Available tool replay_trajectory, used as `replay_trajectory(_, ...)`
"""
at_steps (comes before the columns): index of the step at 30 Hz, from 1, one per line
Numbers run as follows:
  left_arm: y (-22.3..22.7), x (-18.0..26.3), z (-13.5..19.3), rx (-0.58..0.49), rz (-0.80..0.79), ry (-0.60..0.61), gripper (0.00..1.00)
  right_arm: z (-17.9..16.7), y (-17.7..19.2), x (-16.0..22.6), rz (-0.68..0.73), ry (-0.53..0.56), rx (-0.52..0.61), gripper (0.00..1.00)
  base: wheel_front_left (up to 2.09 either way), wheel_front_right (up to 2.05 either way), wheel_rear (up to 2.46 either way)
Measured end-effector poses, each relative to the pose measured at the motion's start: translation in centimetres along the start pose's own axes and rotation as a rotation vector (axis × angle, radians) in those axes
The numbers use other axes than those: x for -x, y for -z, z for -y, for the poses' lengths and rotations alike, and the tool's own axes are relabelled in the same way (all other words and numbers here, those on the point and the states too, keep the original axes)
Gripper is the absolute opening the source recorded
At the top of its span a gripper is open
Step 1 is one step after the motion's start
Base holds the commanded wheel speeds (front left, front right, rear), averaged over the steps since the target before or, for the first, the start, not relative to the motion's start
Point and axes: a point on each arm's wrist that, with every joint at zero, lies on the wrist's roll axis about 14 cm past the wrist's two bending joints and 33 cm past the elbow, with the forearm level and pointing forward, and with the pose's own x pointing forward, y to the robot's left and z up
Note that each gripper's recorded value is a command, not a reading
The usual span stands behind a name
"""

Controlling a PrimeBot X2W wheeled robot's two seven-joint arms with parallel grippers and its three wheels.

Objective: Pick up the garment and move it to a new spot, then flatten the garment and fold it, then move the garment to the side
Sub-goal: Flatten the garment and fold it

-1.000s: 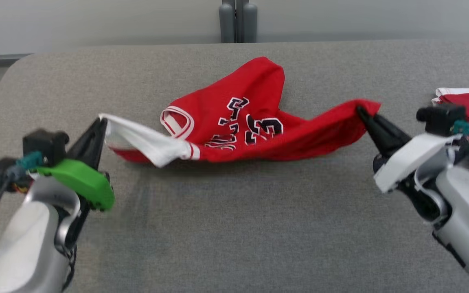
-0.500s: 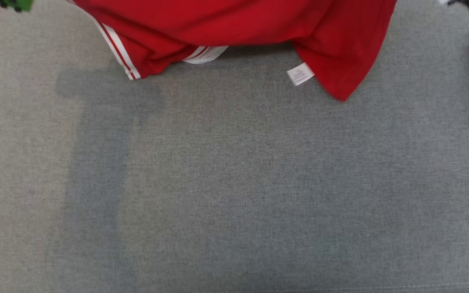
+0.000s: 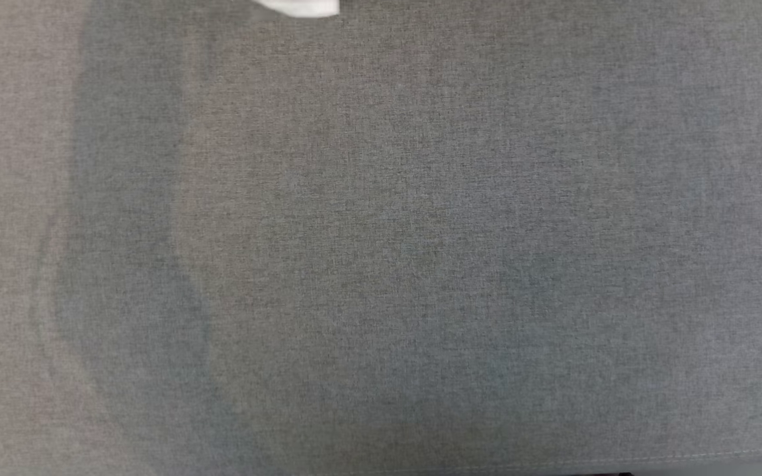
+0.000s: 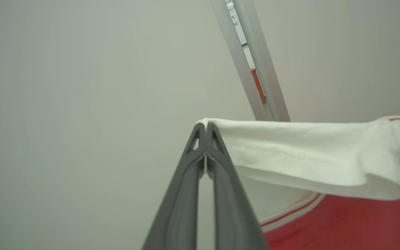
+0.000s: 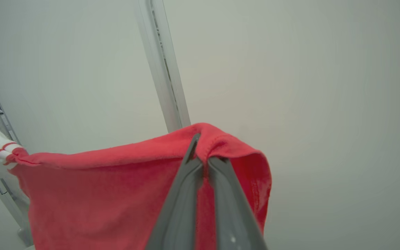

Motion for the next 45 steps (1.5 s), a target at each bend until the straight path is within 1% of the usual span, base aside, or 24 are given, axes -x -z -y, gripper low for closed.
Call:
replay_trajectory(5,-3.0,-1.0,-0.4,-0.006,0.064,-0.006,0.00,-0.1,-2.3,-0.3,0.047,-0.002,0.017,0.00,0.00,0.00,0.00)
replay_trajectory(8,-3.2,-0.8,-0.5,0.013,0.055,-0.009,0.00,-0.3,-2.6,0.0,0.037,-0.001,0.010,0.00,0.00,0.00,0.00)
replay_trajectory(10,-2.5,-0.4,-0.3,0.015,0.025,-0.003,0.00,-0.3,-1.7,0.6,-0.001,0.000,0.014,0.00,0.00,0.00,0.00)
replay_trajectory(13,0.0,1.2,0.5,0.038,-0.052,0.016,0.00,-0.5,0.6,2.2,-0.079,0.006,-0.006,0.00,0.00,0.00,0.00)
replay_trajectory(16,2.8,3.6,1.9,0.007,-0.154,0.063,0.00,-1.8,3.0,4.1,-0.170,-0.016,-0.042,0.00,0.00,0.00,0.00)
replay_trajectory(19,5.6,6.6,2.6,0.055,-0.275,0.083,0.00,-2.6,5.0,6.7,-0.266,-0.025,-0.060,0.00,0.00,0.00,0.00)
replay_trajectory(22,8.7,10.8,3.9,0.097,-0.440,0.120,0.00,-3.7,8.0,10.4,-0.413,-0.038,-0.074,0.00,0.00,0.00,0.00)
replay_trajectory(23,9.6,12.4,4.3,0.131,-0.504,0.130,0.00,-4.3,8.9,11.8,-0.465,-0.045,-0.082,0.00,0.00,0.00,0.00)
replay_trajectory(25,10.6,15.5,5.0,0.203,-0.603,0.148,0.00,-5.4,9.9,14.3,-0.542,-0.058,-0.101,0.00,0.00,0.00,0.00)
replay_trajectory(27,11.0,18.3,5.2,0.252,-0.684,0.163,0.00,-6.2,10.5,16.7,-0.614,-0.071,-0.105,0.00,0.00,0.00,0.00)
replay_trajectory(29,11.8,21.7,5.6,0.297,-0.789,0.182,0.00,-7.3,11.2,19.2,-0.701,-0.094,-0.105,0.00,0.00,0.00,0.00)
replay_trajectory(31,12.4,25.5,6.0,0.365,-0.886,0.199,0.00,-8.6,11.8,22.0,-0.784,-0.120,-0.113,0.00,0.00,0.00,0.00)
replay_trajectory(32,12.3,27.1,6.4,0.398,-0.924,0.215,0.00,-8.9,11.8,23.3,-0.821,-0.125,-0.109,0.00,0.00,0.00,0.00)
replay_trajectory(37,11.4,33.5,8.1,0.485,-1.050,0.277,0.00,-9.8,11.7,29.0,-0.953,-0.128,-0.107,0.00,0.00,0.00,0.00)
replay_trajectory(41,10.2,38.2,10.1,0.539,-1.146,0.337,0.00,-10.5,11.1,32.5,-1.002,-0.129,-0.117,0.00,0.00,0.00,0.00)
replay_trajectory(45,8.7,42.2,12.6,0.582,-1.224,0.412,0.00,-10.4,11.2,36.5,-1.063,-0.102,-0.140,0.00,0.00,0.00,0.00)
